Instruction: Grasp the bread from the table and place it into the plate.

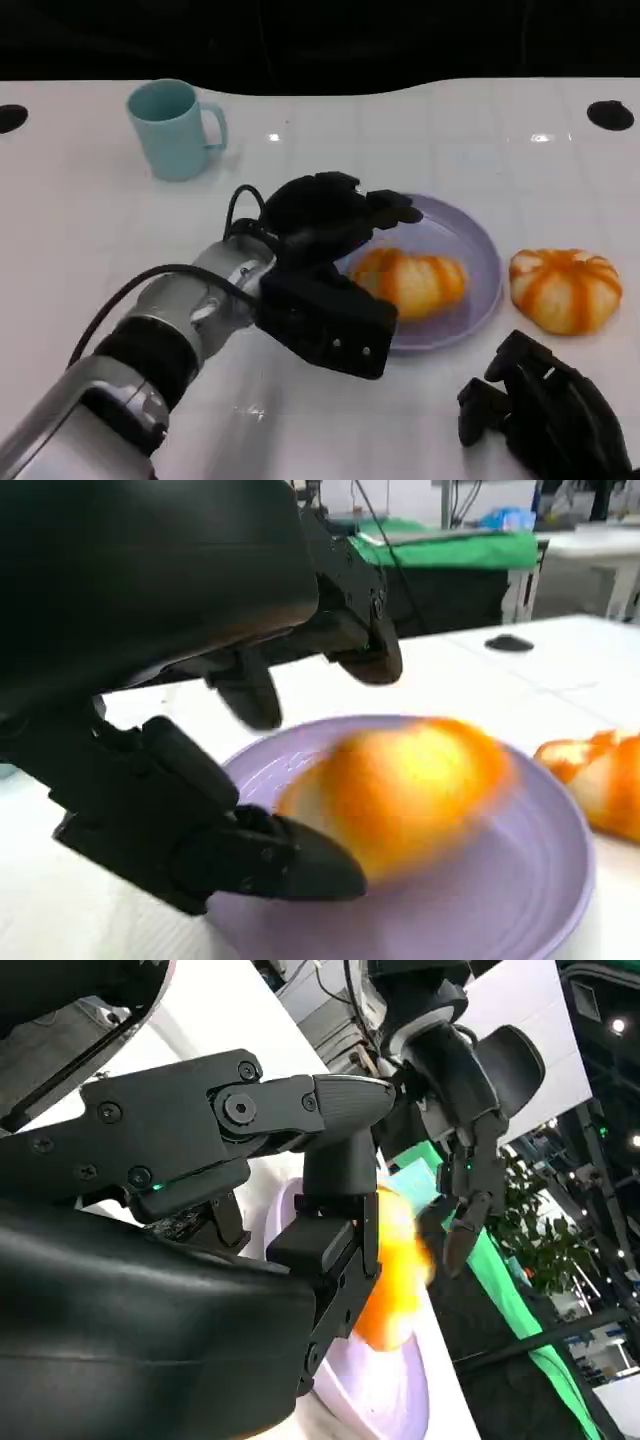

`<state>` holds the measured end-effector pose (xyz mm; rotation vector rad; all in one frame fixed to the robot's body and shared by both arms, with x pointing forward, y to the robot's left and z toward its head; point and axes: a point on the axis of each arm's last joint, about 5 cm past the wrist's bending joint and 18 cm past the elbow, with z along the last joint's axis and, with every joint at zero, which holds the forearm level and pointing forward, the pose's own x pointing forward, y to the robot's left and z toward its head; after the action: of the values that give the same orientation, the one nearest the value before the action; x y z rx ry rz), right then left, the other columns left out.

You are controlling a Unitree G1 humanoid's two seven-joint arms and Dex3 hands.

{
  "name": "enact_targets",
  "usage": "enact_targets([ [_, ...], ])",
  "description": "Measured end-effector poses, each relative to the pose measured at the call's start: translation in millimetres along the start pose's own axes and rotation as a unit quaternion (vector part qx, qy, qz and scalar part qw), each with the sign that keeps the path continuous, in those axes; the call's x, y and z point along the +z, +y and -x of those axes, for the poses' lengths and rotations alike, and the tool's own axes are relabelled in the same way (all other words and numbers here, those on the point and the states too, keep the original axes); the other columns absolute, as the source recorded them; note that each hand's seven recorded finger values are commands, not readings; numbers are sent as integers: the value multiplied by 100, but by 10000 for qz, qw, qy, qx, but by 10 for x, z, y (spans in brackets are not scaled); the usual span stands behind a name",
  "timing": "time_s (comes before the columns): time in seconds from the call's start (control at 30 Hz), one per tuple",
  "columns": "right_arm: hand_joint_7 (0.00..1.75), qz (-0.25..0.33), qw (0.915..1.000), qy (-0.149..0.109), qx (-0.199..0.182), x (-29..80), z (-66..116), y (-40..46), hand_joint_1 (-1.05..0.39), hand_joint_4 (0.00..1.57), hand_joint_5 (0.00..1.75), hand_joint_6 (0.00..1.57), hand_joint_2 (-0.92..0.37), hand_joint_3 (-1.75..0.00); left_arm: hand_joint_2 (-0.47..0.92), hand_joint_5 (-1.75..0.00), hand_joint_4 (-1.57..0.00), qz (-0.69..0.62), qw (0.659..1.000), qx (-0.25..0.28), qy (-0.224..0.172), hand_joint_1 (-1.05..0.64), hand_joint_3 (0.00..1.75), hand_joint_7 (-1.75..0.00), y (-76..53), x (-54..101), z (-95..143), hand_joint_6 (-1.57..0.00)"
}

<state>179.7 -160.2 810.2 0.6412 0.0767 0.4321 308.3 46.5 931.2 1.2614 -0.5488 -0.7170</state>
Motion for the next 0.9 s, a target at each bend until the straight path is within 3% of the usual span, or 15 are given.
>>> enact_targets([
  [0.27,142,17,10000,-2,2,1,-1,0,-56,78,164,68,-92,-27,92,-47,0,-200,9995,-250,57,-100,55,-17,117,-1,3,-17],
  [0.43,142,20,10000,-3,-3,3,1,0,-56,78,165,67,-92,-26,92,-64,-1,-113,9998,-143,-12,-88,43,-19,121,-24,75,-23],
  [0.63,142,3,10000,-10,-11,5,7,-5,-55,76,165,66,-92,-27,92,-95,-38,1479,9866,663,-164,-65,24,-32,-22,-98,347,-52],
  [0.7,142,3,10000,-7,-13,6,9,-7,-55,76,165,66,-92,-27,92,-114,-47,2110,9723,995,-130,-59,20,-45,-79,-126,444,-59],
  [0.77,143,-13,10000,-2,-8,5,12,-8,-55,77,165,67,-92,-26,92,-135,-55,2999,9439,1373,-171,-53,19,-76,-141,-133,530,-60],
  [0.9,142,-37,10000,5,14,3,10,-8,-56,78,166,68,-92,-25,92,-157,-73,4805,8557,1876,-407,-68,23,-123,-333,-87,693,-69],
])
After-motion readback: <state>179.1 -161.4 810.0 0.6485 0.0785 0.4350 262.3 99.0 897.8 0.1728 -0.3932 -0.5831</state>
